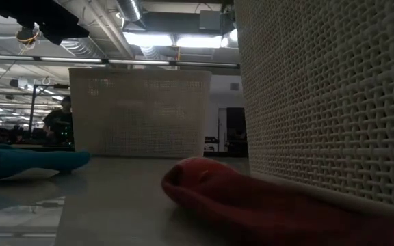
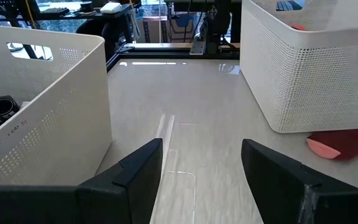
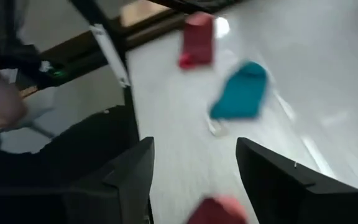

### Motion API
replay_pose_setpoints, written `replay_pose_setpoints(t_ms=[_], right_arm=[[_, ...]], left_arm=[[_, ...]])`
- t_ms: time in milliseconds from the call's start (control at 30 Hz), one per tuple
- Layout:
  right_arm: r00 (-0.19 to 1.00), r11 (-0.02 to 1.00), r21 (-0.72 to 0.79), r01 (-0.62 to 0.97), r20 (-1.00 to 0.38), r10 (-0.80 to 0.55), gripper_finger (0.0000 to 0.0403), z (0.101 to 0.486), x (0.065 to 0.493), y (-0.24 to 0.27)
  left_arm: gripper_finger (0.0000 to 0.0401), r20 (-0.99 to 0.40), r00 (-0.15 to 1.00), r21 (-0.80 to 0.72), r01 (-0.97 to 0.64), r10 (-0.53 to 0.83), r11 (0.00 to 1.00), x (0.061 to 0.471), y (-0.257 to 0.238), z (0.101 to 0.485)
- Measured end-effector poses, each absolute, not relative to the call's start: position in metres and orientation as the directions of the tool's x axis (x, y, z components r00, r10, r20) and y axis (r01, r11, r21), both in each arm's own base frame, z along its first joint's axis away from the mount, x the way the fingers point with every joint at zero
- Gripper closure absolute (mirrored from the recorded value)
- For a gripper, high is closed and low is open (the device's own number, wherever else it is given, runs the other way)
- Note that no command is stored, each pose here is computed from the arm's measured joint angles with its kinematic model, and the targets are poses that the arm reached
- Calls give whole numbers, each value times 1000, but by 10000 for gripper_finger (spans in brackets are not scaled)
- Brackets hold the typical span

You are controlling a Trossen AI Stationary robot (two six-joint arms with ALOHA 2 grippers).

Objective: Sort clothes

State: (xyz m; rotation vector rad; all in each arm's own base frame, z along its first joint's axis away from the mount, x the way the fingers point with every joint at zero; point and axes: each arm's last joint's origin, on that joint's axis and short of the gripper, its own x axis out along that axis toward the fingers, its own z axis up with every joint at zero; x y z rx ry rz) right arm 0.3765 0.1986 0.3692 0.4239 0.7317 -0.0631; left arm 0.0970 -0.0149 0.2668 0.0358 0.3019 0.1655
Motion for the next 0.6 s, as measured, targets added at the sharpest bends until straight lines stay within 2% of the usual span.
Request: replay_pose_setpoints(t_ms=[233, 600], right_arm=[[776, 933, 356, 39, -599, 196, 176, 347, 419, 188], [802, 956, 289, -59, -556, 217, 176, 329, 449, 171]], left_arm=[[191, -293, 941, 60, -157, 168, 986, 97, -15, 267], [191, -292, 942, 59, -157, 168, 986, 97, -15, 267]])
